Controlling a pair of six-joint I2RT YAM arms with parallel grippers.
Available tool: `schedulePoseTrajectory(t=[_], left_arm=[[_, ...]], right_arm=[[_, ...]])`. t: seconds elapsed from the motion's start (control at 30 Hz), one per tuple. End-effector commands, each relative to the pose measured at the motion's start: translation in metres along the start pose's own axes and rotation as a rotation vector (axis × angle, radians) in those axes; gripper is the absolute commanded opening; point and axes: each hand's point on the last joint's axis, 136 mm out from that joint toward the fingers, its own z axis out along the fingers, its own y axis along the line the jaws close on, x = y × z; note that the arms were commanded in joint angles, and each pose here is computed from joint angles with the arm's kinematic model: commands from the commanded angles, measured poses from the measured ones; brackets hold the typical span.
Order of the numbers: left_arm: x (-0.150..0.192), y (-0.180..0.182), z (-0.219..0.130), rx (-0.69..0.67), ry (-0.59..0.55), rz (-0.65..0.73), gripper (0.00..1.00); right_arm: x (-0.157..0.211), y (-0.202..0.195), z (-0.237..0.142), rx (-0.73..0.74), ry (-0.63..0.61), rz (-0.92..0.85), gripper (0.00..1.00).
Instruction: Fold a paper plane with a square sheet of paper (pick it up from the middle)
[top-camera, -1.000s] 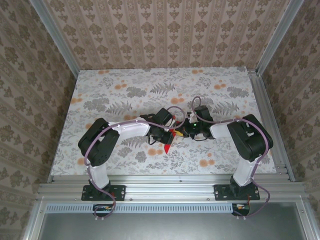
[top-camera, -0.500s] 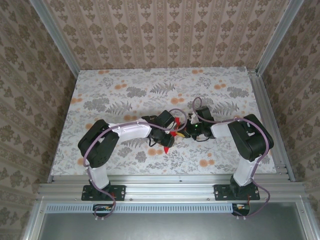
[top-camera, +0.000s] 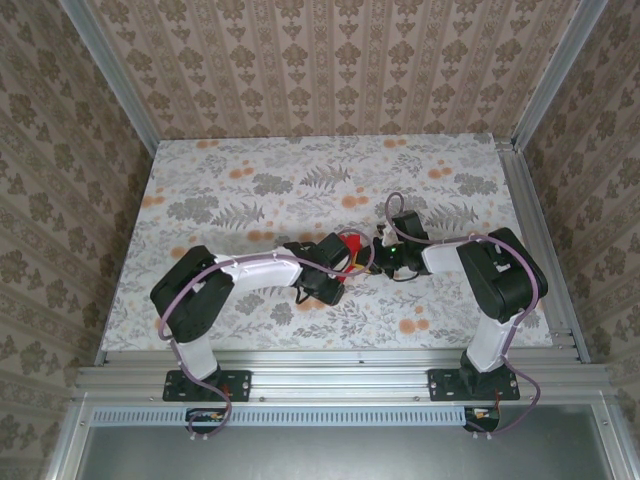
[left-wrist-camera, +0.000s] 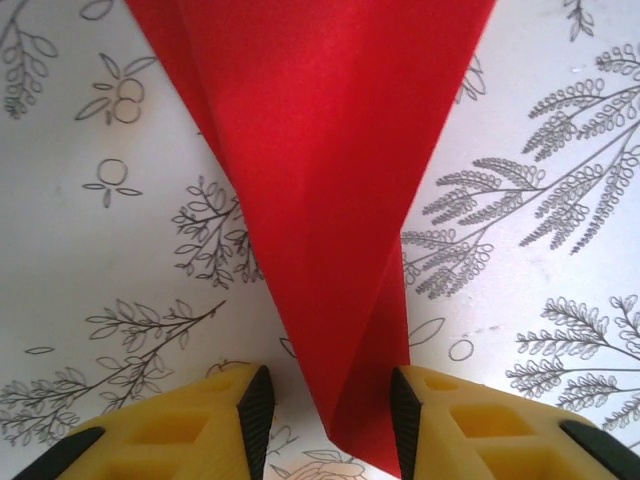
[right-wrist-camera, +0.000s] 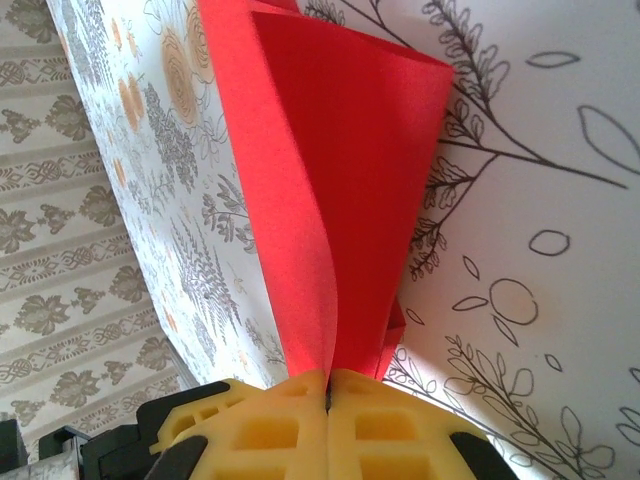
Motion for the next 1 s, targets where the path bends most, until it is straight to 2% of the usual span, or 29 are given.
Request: schedulePoseTrajectory(t=[0.0,0.3,0.73,0.97], left_arm=[[0.009,0.006,-0.003,-0.033,0.014,-0.013,0.37],[0.017,0.013,0.001,-0.068,0.039,0.010,0.26],[0.019,0.017,0.000,-0.088,0.052,0.085,0.25],[0.022,0.019,0.000,-0.090,0.063,0.108,0.25]], right_arm=[[-0.005,0.002,-0.004,0.023,-0.008,-0.024,0.03],[-0.006,0.000,-0.006,0.062,-0.002,-0.053,0.02],[-0.015,0.006,-0.007,0.119,0.018,-0.135,0.02],[-0.015,-0.006,-0.004,0.170,0.044,-0.160,0.00]])
